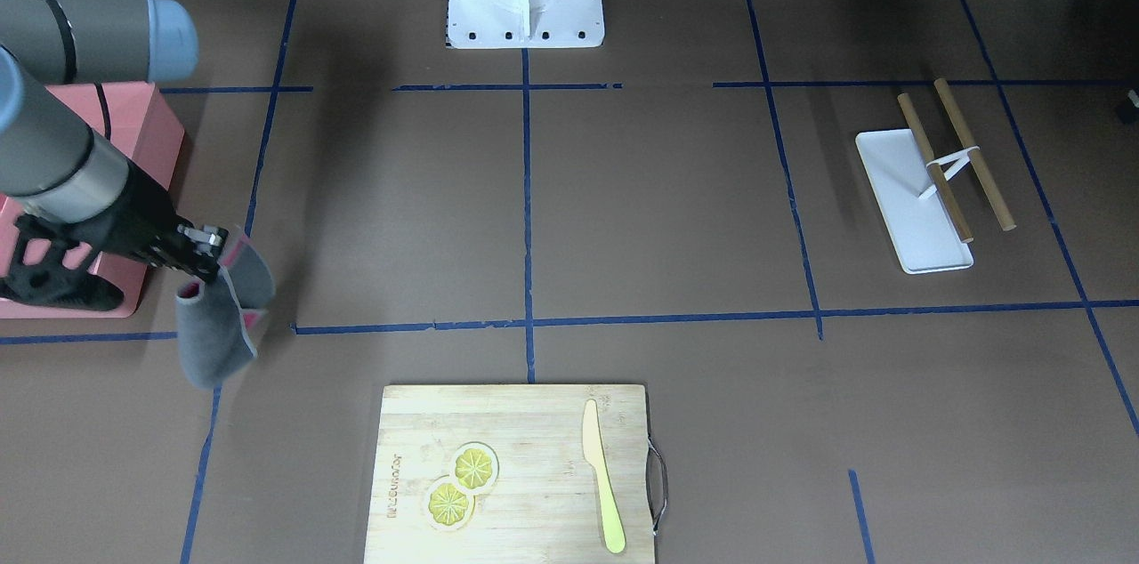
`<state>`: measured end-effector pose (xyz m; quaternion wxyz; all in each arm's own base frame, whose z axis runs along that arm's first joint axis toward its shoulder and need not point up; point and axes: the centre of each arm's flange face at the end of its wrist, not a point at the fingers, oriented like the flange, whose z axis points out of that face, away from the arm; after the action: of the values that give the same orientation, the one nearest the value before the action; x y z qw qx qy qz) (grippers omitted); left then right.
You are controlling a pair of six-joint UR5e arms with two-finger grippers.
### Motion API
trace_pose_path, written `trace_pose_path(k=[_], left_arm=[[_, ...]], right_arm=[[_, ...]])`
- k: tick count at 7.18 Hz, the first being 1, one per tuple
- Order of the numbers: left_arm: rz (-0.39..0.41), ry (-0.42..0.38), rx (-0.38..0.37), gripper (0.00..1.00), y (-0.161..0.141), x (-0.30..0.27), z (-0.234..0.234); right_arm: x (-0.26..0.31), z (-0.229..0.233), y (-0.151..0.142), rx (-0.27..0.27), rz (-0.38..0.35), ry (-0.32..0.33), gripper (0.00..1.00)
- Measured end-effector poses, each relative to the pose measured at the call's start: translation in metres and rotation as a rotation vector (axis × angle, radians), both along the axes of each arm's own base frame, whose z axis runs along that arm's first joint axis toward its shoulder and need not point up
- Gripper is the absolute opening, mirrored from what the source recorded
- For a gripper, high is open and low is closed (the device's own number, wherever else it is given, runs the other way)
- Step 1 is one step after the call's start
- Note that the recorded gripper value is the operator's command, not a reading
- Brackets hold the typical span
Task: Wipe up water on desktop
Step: 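Lift the towel and carry it over the pink bin with the right gripper, then open the right gripper to drop the towel into the pink bin and withdraw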
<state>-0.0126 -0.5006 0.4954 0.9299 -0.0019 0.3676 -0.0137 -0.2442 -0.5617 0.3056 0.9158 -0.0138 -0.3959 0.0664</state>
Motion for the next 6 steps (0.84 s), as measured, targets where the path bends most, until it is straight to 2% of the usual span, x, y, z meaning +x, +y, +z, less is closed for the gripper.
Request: trace_pose_path(k=[2, 3, 6], left_arm=[[0.048, -0.027, -0.035, 1.00, -0.009, -0.005, 0.046], [0.074, -0.047, -0.035, 1.00, -0.011, -0.007, 0.060], [0.126, -0.054, -0.019, 1.00, -0.024, -0.008, 0.088]], right_arm=[[0.065, -0.023, 0.039, 0.034, -0.075, 0.068, 0.00], [0.101, -0.004, 0.057, 0.053, -0.111, 0.090, 0.00], [0.202, 0.109, 0.102, 0.065, -0.241, 0.110, 0.02]])
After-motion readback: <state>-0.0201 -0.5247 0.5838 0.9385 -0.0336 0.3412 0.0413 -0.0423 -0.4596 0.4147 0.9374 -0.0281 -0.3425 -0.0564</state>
